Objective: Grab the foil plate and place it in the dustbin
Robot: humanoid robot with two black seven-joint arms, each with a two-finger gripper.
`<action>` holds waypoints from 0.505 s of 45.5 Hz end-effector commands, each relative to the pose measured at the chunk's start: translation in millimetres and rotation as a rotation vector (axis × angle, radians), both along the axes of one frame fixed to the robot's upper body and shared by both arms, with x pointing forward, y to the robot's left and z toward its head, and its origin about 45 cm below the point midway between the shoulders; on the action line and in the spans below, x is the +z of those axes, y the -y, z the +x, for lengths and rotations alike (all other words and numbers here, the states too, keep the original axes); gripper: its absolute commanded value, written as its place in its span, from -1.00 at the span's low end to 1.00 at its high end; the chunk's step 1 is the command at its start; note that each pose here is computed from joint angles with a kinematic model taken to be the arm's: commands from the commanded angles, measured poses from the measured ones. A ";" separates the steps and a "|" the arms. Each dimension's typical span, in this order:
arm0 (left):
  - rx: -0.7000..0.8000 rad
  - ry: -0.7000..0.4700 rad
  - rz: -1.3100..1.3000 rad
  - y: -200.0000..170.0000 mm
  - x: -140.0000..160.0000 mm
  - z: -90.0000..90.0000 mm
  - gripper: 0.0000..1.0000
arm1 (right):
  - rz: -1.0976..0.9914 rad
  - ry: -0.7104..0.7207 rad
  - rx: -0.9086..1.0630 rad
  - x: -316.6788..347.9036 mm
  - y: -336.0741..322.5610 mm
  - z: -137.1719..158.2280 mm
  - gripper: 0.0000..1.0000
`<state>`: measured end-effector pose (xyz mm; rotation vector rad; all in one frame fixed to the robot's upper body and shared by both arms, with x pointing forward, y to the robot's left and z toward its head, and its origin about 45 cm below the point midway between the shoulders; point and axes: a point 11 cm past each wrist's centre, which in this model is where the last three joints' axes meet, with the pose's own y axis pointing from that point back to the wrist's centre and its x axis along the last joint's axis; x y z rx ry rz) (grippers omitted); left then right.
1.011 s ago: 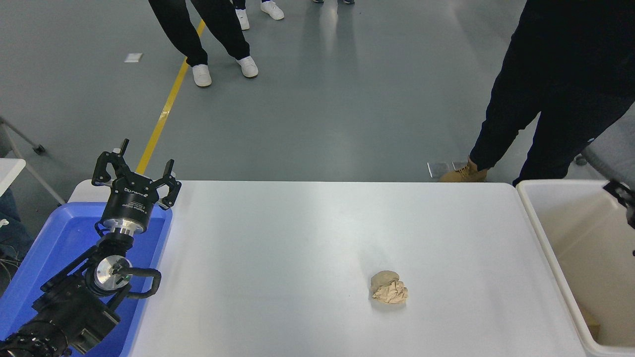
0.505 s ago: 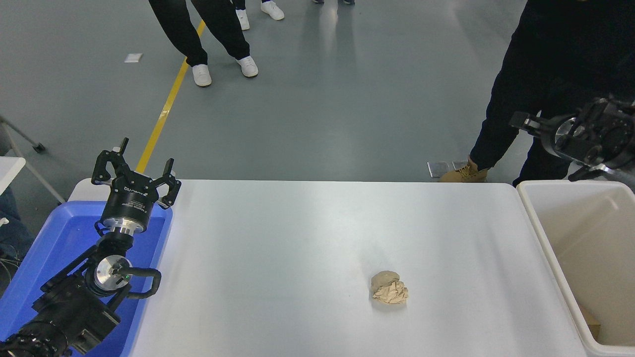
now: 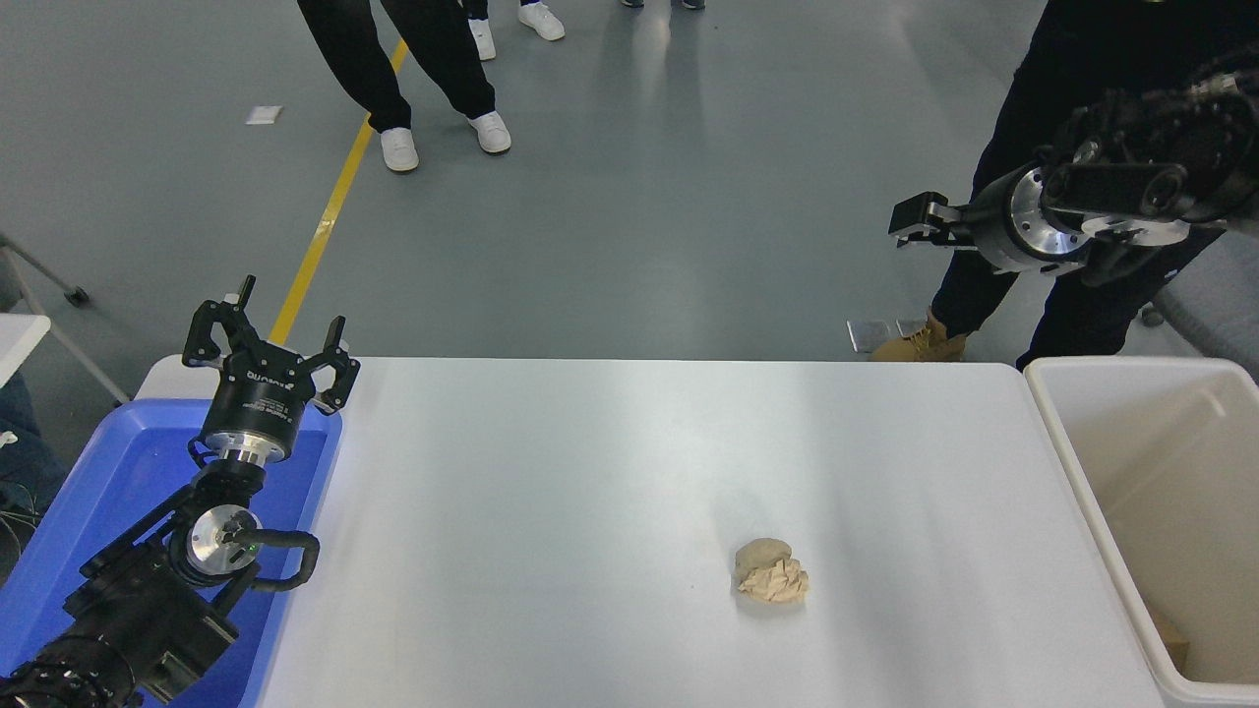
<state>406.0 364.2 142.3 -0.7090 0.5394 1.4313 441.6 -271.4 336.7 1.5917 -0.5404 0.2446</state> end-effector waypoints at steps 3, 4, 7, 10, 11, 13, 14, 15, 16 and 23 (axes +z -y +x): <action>0.002 0.000 -0.001 -0.4 -0.5 -0.5 0.96 | 0.036 -0.239 0.109 25.6 -32.3 -42.0 1.00; 0.002 0.000 -0.001 -0.4 -0.5 -0.5 0.96 | 0.039 -0.253 0.113 26.6 -33.5 -45.3 1.00; 0.002 0.000 -0.001 -0.4 -0.5 -0.5 0.96 | 0.047 -0.295 0.130 28.5 -38.2 -55.6 1.00; 0.002 0.000 -0.001 -0.4 -0.5 -0.5 0.96 | 0.052 -0.329 0.143 32.4 -41.0 -64.1 1.00; 0.002 0.000 -0.001 -0.4 -0.5 -0.5 0.96 | 0.053 -0.329 0.145 33.9 -41.7 -65.4 1.00; 0.002 0.000 -0.001 -0.4 -0.5 -0.5 0.96 | 0.057 -0.325 0.146 37.5 -42.0 -66.9 1.00; 0.002 0.000 -0.001 -0.4 -0.5 -0.5 0.96 | 0.058 -0.323 0.147 39.4 -42.2 -67.8 1.00; 0.002 0.000 -0.001 -0.4 -0.5 -0.5 0.96 | 0.061 -0.320 0.148 40.9 -42.5 -68.2 1.00; 0.002 0.000 -0.001 -0.4 -0.5 -0.5 0.96 | 0.063 -0.318 0.150 42.2 -43.2 -68.6 1.00; 0.002 0.000 -0.001 -0.4 -0.5 -0.5 0.96 | 0.071 -0.323 0.177 46.6 -52.9 -75.0 1.00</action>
